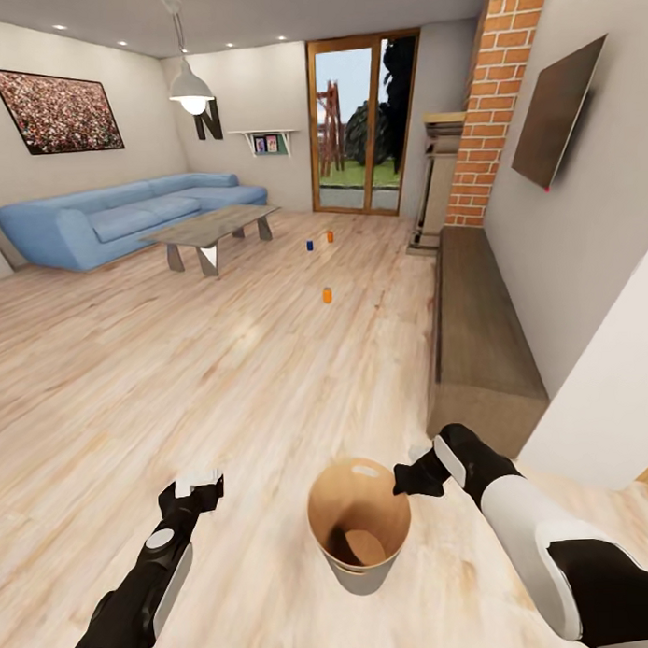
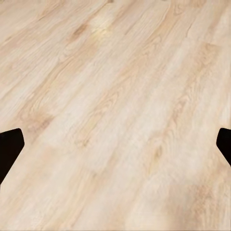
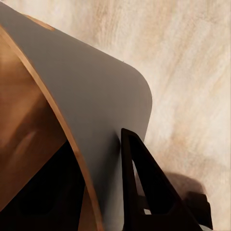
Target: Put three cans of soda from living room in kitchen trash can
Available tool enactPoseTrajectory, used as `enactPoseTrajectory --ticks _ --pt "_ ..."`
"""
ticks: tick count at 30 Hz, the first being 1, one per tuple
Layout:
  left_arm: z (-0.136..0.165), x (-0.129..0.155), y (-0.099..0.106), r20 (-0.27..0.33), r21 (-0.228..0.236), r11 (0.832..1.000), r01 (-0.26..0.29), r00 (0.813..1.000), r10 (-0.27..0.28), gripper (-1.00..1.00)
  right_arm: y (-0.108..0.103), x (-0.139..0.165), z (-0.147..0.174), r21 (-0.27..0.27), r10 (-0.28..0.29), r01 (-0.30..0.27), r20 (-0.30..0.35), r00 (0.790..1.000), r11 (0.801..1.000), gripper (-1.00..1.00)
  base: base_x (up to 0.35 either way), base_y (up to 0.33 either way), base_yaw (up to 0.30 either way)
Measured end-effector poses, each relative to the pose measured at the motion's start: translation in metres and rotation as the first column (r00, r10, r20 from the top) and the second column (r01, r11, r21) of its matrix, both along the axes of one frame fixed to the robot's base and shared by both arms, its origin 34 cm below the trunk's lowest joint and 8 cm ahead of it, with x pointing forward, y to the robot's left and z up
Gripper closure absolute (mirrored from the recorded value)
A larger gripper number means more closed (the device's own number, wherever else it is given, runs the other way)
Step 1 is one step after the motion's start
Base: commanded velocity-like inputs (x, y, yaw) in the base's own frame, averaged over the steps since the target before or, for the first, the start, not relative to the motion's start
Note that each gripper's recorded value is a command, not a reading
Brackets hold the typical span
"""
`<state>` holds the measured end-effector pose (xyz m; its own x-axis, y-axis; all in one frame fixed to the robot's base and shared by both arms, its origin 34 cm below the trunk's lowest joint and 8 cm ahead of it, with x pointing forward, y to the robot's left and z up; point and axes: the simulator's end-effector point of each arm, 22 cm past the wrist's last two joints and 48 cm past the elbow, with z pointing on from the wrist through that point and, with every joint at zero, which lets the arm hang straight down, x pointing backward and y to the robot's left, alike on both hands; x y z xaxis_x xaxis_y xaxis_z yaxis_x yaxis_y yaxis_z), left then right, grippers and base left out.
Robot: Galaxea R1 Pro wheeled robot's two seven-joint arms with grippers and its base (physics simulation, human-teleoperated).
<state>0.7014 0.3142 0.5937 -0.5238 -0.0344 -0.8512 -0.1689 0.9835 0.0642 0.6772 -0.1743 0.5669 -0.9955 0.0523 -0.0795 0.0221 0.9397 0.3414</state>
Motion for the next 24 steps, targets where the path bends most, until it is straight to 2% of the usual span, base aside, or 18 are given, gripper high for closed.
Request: enactPoseTrajectory --ticks 24 --pt "-0.0011 -0.0007 -0.0001 -0.006 0.0 1.0 0.0 1.0 0.0 -1.0 0.0015 0.0065 0.0004 -0.001 -0.001 0.001 0.032 0.999 1.0 1.0 0.272 0.174 0.0"
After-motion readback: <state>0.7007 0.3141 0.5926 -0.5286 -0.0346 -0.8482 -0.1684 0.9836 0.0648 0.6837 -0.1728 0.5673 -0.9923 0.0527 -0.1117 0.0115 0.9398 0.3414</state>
